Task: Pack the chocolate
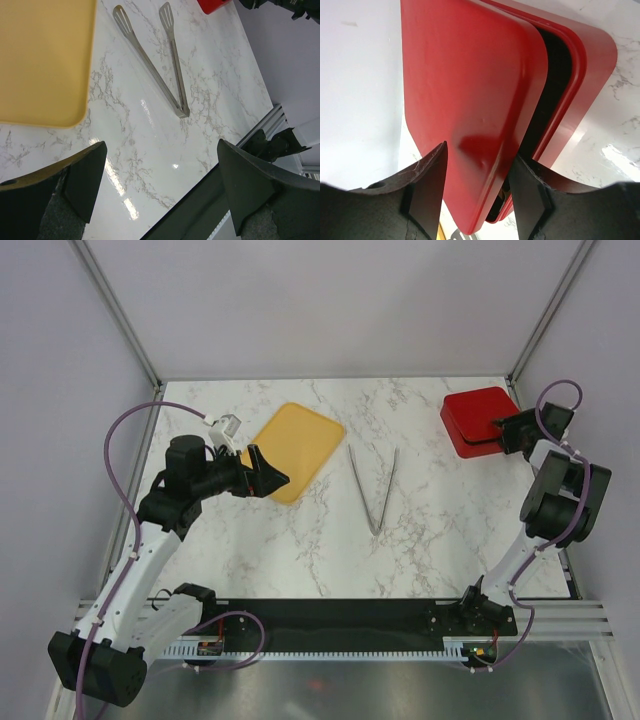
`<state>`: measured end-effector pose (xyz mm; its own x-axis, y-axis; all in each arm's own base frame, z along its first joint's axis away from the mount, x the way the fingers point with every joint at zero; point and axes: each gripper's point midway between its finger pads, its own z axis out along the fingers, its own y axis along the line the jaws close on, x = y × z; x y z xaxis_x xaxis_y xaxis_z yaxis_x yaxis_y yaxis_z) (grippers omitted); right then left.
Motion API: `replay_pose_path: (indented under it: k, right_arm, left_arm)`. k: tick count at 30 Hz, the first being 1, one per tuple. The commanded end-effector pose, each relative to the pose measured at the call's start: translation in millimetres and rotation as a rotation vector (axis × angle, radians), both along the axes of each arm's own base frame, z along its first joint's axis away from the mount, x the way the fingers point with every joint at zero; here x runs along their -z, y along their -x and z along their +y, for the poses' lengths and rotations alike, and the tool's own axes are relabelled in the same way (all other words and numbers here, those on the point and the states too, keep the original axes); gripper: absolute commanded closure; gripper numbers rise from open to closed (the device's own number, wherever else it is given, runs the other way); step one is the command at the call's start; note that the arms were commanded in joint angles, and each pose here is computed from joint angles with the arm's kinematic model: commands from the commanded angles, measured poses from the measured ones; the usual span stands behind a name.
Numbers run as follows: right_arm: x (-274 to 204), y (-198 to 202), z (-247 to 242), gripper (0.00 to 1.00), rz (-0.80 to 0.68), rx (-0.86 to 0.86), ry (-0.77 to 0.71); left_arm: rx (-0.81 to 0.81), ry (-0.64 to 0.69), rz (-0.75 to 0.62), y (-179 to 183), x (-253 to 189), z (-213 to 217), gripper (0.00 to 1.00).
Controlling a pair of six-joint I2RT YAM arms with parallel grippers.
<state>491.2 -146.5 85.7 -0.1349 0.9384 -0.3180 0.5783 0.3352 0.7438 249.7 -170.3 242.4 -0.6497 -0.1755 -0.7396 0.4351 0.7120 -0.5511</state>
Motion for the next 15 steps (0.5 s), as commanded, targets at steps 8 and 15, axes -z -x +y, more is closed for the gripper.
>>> replay_pose_path:
  k: [8,15]
  right_arm:
    - [-14.3,16.0,2.1,0.46,-0.068,-0.063,0.005]
    - [-23.5,16.9,9.6,0.45,-0.147,-0.088,-0.042]
  left_arm:
    - [-0.006,-0.014,-0.053,-2.6,-7.9,3.0,0.0]
    - [-0.005,-0.012,-0.051,-2.9,-7.9,2.9,0.0]
